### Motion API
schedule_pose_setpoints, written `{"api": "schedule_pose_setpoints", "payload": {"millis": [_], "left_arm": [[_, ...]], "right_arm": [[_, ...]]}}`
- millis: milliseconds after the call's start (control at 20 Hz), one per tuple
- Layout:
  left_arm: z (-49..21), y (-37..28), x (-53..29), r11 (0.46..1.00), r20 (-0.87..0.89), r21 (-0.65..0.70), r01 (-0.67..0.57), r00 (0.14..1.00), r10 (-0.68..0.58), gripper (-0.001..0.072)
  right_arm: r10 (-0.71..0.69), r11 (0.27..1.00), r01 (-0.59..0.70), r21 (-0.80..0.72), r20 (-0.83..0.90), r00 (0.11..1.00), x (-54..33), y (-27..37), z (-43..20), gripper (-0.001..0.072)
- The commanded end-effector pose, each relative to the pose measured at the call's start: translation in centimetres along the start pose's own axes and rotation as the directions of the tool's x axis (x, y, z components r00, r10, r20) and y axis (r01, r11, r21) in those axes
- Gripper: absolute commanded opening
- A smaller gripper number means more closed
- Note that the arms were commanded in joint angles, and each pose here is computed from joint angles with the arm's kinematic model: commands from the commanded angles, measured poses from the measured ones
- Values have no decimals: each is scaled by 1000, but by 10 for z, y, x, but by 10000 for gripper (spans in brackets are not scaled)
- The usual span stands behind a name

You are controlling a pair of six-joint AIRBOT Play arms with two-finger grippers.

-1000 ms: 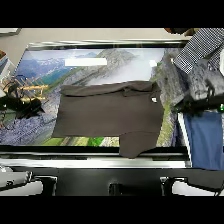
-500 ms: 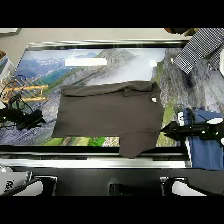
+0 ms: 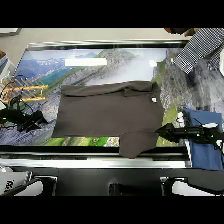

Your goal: Fold the clothes and pants, and hang the long-sleeved shirts on hangers.

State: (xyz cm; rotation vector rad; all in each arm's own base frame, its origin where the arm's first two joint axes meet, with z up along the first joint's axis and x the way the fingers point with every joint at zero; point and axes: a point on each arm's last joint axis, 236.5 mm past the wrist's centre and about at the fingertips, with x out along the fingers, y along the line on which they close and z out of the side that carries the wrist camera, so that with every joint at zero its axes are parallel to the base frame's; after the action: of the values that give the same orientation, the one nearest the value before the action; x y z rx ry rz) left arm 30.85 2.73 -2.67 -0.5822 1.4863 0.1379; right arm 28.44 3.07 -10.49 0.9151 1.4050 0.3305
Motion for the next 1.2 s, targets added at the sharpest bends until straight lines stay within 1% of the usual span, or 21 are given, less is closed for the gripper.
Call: {"api": "schedule_pose_setpoints", "payload": {"millis": [0, 50, 100, 150, 200, 300, 350, 450, 550, 600, 700, 950, 1150], "left_arm": [[2, -3, 0, 1000, 9, -12, 13, 1000, -13, 614], [2, -2, 0, 1000, 9, -12, 13, 1000, -13, 614], [2, -1, -1, 1000, 11, 1, 13, 1000, -13, 614], [3, 2, -2, 1000, 18, -5, 13, 1000, -13, 614], [3, 7, -4, 1000, 30, -15, 14, 999, -14, 613], [-5, 25, -6, 999, 55, -29, 21, 998, -19, 611], [-13, 33, -3, 998, 53, -42, 43, 998, -41, 611], [-23, 34, 5, 985, 55, -79, 151, 988, -147, 610], [-19, 26, 12, 954, 100, -92, 287, 955, -278, 610], [-17, 25, 16, 943, 119, -93, 321, 944, -309, 610], [-19, 23, 29, 933, 111, -88, 349, 934, -339, 610], [-33, 17, 64, 924, -5, -97, 370, 928, -372, 601], [-31, 13, 70, 923, -6, -100, 373, 927, -375, 601]], "right_arm": [[-11, 1000, 11, 2, 22, 1000, 7, -10, 7, 359], [-9, 1000, 9, -5, 16, 1000, 8, -10, 6, 278], [-12, 1000, 12, -4, 19, 1000, 8, -11, 7, 275], [-13, 1000, 13, -5, 22, 1000, 8, -12, 8, 255], [-10, 1000, 11, -21, 19, 1000, 8, -11, 7, 107], [-6, 1000, 6, -29, 13, 1000, 8, -10, 6, 33], [-5, 1000, 5, -29, 11, 1000, 8, -10, 6, 35], [1, 1000, -1, -28, 4, 1000, 8, -8, 4, 35], [10, 1000, -10, -21, -9, 1000, 8, -6, 1, 35], [14, 1000, -15, -15, -16, 1000, 8, -5, -1, 35], [22, 1000, -22, 6, -27, 999, 8, -3, -3, 35], [22, 996, -20, 89, -27, 999, 8, -3, -4, 35], [37, 994, -32, 103, -47, 998, 8, 0, -8, 35]]}}
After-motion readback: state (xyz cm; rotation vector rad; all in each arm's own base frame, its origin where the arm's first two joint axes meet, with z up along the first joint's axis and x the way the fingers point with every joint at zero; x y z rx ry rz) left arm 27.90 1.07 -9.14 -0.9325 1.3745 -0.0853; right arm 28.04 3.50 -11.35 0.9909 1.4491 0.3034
